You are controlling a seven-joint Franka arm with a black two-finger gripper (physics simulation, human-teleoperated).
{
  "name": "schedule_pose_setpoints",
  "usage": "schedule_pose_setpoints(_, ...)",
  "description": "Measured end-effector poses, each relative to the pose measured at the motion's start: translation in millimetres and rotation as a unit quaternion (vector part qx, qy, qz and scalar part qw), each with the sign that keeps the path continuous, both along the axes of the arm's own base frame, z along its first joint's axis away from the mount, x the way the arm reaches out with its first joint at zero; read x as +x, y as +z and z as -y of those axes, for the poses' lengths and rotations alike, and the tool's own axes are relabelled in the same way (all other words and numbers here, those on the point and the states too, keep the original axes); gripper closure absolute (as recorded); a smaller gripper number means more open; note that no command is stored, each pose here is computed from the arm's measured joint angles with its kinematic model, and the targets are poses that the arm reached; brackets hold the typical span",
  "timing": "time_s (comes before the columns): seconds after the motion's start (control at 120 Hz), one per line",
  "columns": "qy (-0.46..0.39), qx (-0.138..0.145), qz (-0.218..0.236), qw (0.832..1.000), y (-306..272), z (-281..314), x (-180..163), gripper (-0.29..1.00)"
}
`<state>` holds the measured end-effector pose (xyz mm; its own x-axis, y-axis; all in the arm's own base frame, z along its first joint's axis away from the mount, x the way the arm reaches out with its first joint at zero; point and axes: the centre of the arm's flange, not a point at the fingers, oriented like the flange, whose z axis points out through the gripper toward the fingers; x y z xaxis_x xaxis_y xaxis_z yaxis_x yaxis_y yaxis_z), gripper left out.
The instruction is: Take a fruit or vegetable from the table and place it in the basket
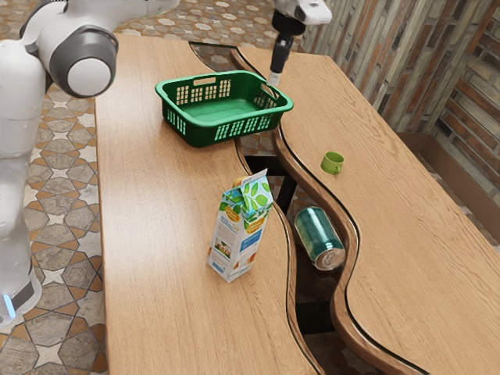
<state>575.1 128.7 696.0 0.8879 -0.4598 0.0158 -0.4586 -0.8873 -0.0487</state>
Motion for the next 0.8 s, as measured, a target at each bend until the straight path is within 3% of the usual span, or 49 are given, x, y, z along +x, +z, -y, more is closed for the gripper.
schedule_pose_setpoints(0.083, -0.07, 0.009, -0.001, 0.997, -18.2, 38.8, 24.1, 0.0)
schedule_pose_setpoints(0.183, -0.128, 0.024, -0.018, 0.991, -5.4, 73.5, 14.5, 0.0)
schedule_pose_setpoints(0.208, -0.145, 0.045, -0.021, 0.988, 0.7, 90.1, 12.9, 0.0)
schedule_pose_setpoints(0.292, -0.226, 0.16, -0.046, 0.96, 3.2, 189.0, 9.4, 0.0)
schedule_pose_setpoints(0.35, -0.235, 0.206, -0.066, 0.948, 7.8, 205.0, 0.9, 0.0)
schedule_pose_setpoints(0.5, -0.217, 0.129, -0.071, 0.965, 3.8, 121.5, 6.5, 0.0)
schedule_pose_setpoints(0.625, -0.277, 0.059, -0.102, 0.954, -102.1, 127.7, 63.3, 0.0)
schedule_pose_setpoints(0.717, -0.284, 0.007, -0.106, 0.953, -161.6, 93.3, 75.3, 0.0)
schedule_pose_setpoints(0.8, -0.274, -0.02, -0.097, 0.956, -192.7, 50.9, 77.8, 0.0)
